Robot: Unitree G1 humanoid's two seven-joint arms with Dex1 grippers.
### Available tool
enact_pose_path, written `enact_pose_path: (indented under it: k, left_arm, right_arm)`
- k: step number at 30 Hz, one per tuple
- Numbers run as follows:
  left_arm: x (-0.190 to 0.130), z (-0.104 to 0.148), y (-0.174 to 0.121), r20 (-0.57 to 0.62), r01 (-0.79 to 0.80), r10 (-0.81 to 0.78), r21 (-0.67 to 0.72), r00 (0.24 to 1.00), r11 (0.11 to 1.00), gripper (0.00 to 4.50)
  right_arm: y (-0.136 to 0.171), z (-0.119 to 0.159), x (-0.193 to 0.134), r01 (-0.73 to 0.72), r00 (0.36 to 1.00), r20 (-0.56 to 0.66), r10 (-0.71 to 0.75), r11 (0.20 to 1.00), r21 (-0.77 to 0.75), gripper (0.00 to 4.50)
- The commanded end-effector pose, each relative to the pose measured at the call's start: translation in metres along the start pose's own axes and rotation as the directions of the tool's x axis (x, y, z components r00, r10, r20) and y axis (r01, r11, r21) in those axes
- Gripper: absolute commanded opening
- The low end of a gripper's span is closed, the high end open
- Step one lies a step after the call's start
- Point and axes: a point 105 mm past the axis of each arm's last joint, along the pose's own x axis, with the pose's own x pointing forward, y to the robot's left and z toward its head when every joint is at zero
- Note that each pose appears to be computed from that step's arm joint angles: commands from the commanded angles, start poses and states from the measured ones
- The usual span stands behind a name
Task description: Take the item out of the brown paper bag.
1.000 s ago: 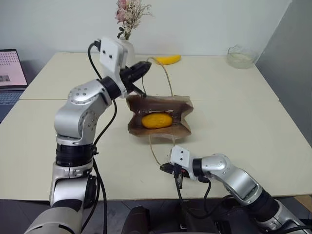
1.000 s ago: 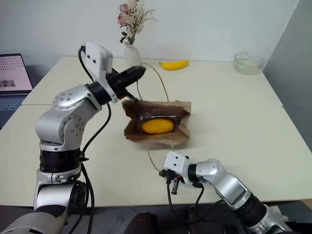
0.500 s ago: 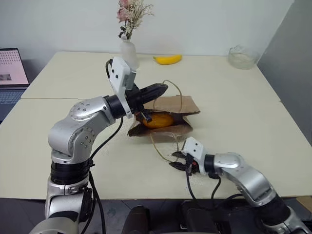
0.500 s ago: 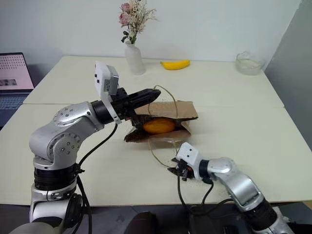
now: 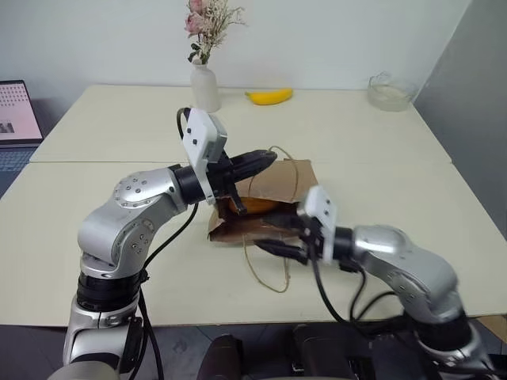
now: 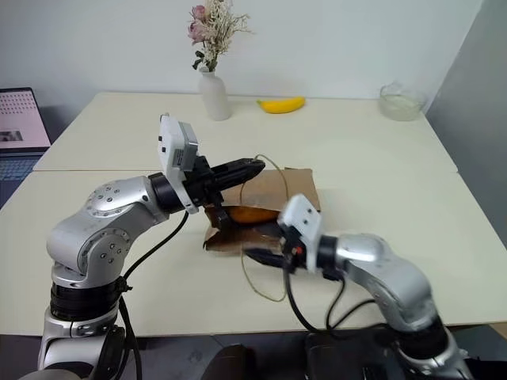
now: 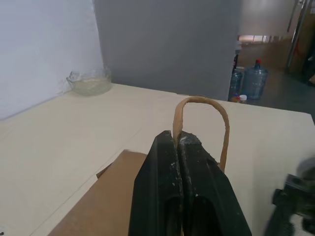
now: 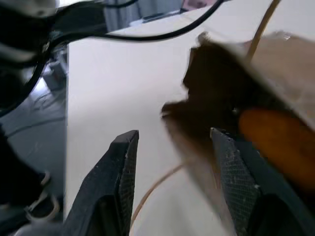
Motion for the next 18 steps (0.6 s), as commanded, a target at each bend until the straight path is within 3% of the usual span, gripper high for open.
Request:
enact_pose_path:
  k: [1,4,7,10,12,18]
  left_arm:
    - [-0.002,0.014,0.004,0.033,-0.016,0.013,0.077,0.999,0.997,0.0]
    - [-0.004,0.016,0.006,0.039,-0.028,0.025,0.079,0.999,0.997,0.0]
    - [-0.005,0.019,0.011,0.052,-0.056,0.052,0.077,0.997,0.995,0.0]
    - [-0.006,0.023,0.02,0.069,-0.092,0.087,0.069,0.994,0.993,0.0]
    - [-0.006,0.026,0.024,0.081,-0.108,0.103,0.057,0.991,0.992,0.0]
    - [-0.005,0.036,0.036,0.116,-0.138,0.14,-0.023,0.983,0.99,0.0]
  right_arm:
    - [-0.029,-0.007,0.017,0.169,0.985,-0.034,-0.171,0.984,-0.052,2.41]
    - [-0.046,-0.012,0.025,0.279,0.957,-0.05,-0.286,0.954,-0.114,2.41]
    - [-0.047,-0.016,0.027,0.305,0.943,-0.064,-0.327,0.924,-0.231,2.96]
    - [-0.042,-0.015,0.027,0.298,0.938,-0.059,-0.342,0.881,-0.368,4.03]
    - [-0.039,-0.016,0.028,0.259,0.94,-0.064,-0.336,0.821,-0.508,4.46]
    - [-0.04,-0.011,0.033,0.188,0.939,-0.07,-0.336,0.674,-0.715,4.46]
